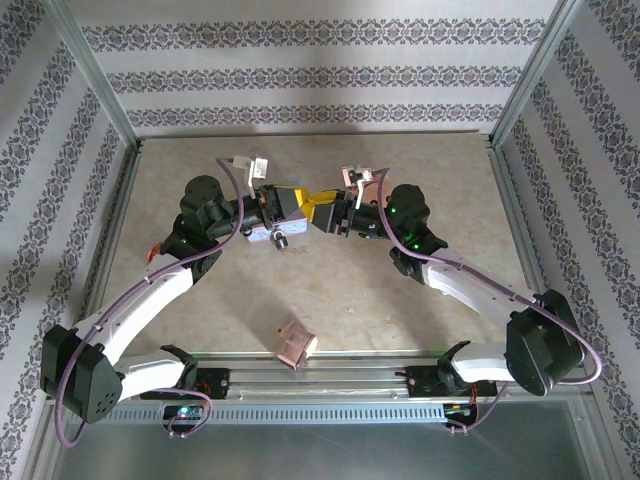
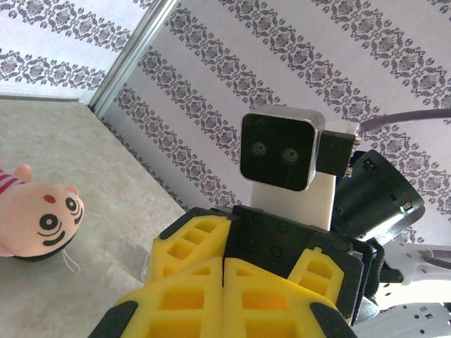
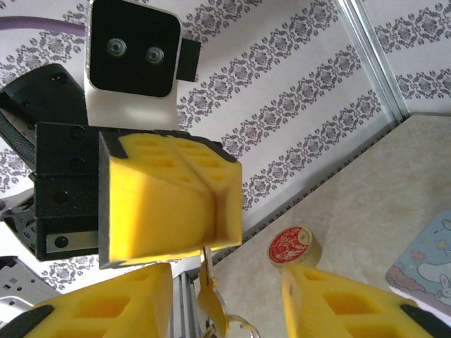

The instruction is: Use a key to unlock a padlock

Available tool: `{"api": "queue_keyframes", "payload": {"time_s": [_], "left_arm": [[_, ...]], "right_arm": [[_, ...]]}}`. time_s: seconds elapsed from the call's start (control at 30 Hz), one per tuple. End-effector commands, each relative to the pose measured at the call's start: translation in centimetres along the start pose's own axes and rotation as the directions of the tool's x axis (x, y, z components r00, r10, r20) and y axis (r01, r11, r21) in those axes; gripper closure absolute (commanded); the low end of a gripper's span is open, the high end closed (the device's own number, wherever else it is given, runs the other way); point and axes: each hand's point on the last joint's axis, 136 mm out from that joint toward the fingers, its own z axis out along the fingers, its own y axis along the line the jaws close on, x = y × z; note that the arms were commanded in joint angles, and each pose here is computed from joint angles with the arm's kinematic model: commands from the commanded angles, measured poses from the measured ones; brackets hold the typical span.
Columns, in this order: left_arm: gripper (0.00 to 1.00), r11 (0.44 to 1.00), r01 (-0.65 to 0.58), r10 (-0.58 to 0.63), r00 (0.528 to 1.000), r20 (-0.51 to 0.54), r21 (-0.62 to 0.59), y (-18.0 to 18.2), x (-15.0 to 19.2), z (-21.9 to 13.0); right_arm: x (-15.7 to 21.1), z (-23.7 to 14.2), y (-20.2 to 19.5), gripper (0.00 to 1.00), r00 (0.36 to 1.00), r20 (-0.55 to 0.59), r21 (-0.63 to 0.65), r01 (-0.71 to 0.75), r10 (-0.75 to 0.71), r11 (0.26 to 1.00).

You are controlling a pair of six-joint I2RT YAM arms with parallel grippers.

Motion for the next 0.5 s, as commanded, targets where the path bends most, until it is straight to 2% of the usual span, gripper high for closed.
{"api": "queue_keyframes", "payload": {"time_s": [0.0, 0.47], "left_arm": [[1.0, 0.998, -0.029, 0.027, 0.999, 0.033, 0.047, -1.46, -0.68, -0.24], [1.0, 1.0, -0.022, 0.022, 0.998, 0.064, 0.005, -0.5, -1.05, -0.31]], "right_arm": [[-1.6, 0.51, 1.96, 0.59, 0.998, 0.04, -0.069, 0.046, -0.043, 0.997], [-0.88, 0.3, 1.61, 0.63, 0.999, 0.028, -0.062, 0.028, -0.026, 0.998]]}}
